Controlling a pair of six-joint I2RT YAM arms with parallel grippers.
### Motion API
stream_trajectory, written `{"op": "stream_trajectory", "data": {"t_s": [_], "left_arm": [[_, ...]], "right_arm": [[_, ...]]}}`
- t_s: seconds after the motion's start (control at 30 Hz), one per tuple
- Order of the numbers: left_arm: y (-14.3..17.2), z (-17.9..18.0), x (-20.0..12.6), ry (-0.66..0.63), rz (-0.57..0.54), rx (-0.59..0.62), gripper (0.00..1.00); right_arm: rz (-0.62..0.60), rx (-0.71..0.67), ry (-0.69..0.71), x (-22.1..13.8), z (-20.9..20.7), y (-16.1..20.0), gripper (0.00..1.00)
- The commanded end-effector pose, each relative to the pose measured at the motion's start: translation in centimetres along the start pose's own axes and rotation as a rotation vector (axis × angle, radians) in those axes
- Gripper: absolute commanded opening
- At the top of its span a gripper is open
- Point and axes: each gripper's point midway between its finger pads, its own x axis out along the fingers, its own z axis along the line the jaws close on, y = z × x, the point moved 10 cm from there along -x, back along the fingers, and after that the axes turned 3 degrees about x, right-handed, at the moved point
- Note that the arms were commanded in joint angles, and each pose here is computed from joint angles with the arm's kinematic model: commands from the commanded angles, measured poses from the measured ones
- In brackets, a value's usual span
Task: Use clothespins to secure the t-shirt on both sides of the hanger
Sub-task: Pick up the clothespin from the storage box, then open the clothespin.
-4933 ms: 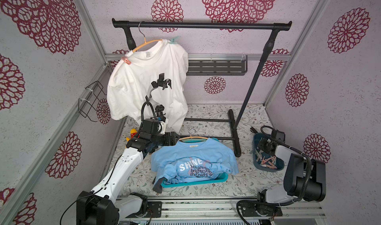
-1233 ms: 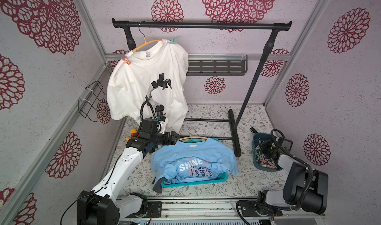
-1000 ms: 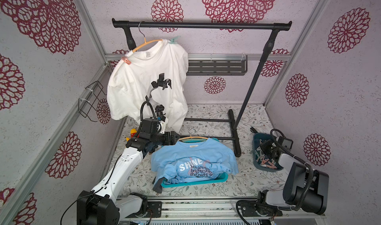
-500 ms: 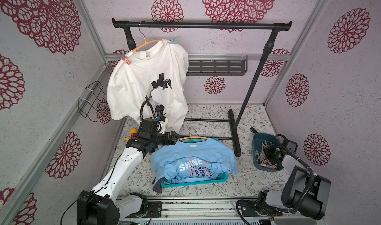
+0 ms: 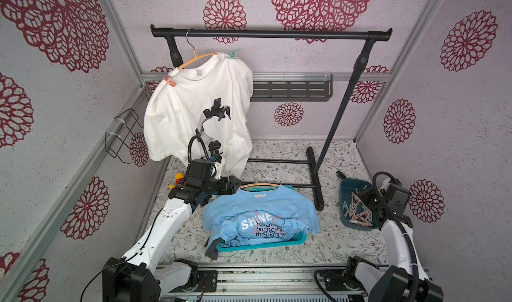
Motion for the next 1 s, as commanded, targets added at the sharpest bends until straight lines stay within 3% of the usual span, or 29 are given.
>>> {"op": "stream_trajectory", "data": {"t_s": [0.0, 0.2, 0.43, 0.7, 0.97], "left_arm": [[-0.4, -1.5, -0.5, 0.077, -0.036, 0.058, 0.86], [-0.1, -5.0, -0.6, 0.141, -0.058, 0.171, 0.93], [0.7, -10.2, 1.5, 0.251, -0.095, 0.276, 0.98], [0.0, -14.3, 5.8, 0.344, -0.145, 0.379, 0.96], [0.1, -16.9, 5.9, 0.464, -0.21, 0.456, 0.93]], "right_arm": [[-0.048, -0.15, -0.171, -1.1, 3.2, -0.1, 0.0], [-0.086, -0.248, -0.44, -2.8, 8.8, 1.4, 0.0], [-0.003, -0.277, -0.694, -4.3, 14.1, 5.0, 0.0], [0.066, -0.275, -0.836, -5.6, 19.2, 8.4, 0.0], [0.101, -0.308, -0.888, -7.0, 22.2, 9.7, 0.0]]}}
